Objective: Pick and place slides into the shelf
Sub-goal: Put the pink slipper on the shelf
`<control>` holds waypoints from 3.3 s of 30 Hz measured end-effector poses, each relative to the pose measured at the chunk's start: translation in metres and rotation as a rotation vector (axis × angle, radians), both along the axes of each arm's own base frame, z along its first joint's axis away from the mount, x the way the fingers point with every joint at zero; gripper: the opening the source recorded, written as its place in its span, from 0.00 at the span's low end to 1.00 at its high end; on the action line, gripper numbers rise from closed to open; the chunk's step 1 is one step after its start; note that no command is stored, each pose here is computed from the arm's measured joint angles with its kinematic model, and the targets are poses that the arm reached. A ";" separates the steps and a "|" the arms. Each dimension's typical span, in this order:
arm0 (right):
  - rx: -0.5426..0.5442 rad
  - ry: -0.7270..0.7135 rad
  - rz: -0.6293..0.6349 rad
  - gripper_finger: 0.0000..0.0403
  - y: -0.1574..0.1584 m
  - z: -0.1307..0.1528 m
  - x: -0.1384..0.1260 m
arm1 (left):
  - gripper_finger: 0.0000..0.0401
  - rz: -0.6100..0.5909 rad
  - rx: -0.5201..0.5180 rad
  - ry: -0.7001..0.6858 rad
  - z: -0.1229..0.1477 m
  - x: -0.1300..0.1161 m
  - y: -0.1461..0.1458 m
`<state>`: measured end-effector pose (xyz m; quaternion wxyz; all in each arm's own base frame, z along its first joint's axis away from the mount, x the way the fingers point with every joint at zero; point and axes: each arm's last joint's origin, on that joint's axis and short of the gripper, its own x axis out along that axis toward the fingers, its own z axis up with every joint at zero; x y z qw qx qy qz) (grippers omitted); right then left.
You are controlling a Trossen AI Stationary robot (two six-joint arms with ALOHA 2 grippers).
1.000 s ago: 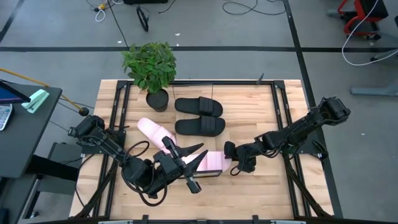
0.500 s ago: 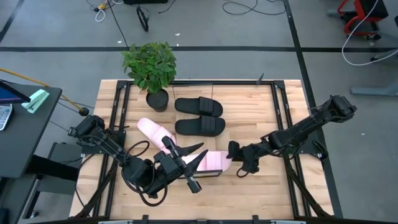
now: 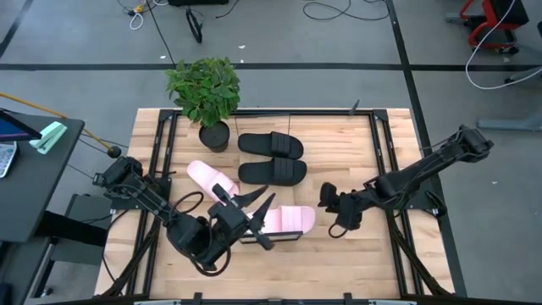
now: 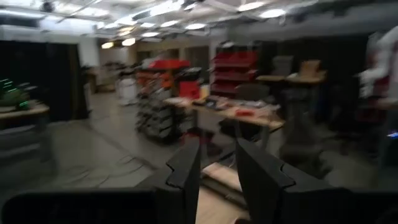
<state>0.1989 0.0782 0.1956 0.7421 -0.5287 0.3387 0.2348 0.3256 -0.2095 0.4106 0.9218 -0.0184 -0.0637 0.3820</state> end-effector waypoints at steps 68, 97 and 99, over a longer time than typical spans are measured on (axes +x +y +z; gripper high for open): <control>0.255 -0.346 -0.346 0.41 -0.033 0.040 0.010 | 0.10 -0.192 -1.091 0.761 -0.190 -0.150 0.249; 0.388 -0.325 -0.381 0.38 -0.018 0.038 0.006 | 0.55 -0.182 -1.211 0.924 -0.221 -0.140 0.276; 0.386 -0.318 -0.384 0.38 -0.018 0.038 0.005 | 0.55 -0.173 -1.224 0.969 -0.227 -0.138 0.277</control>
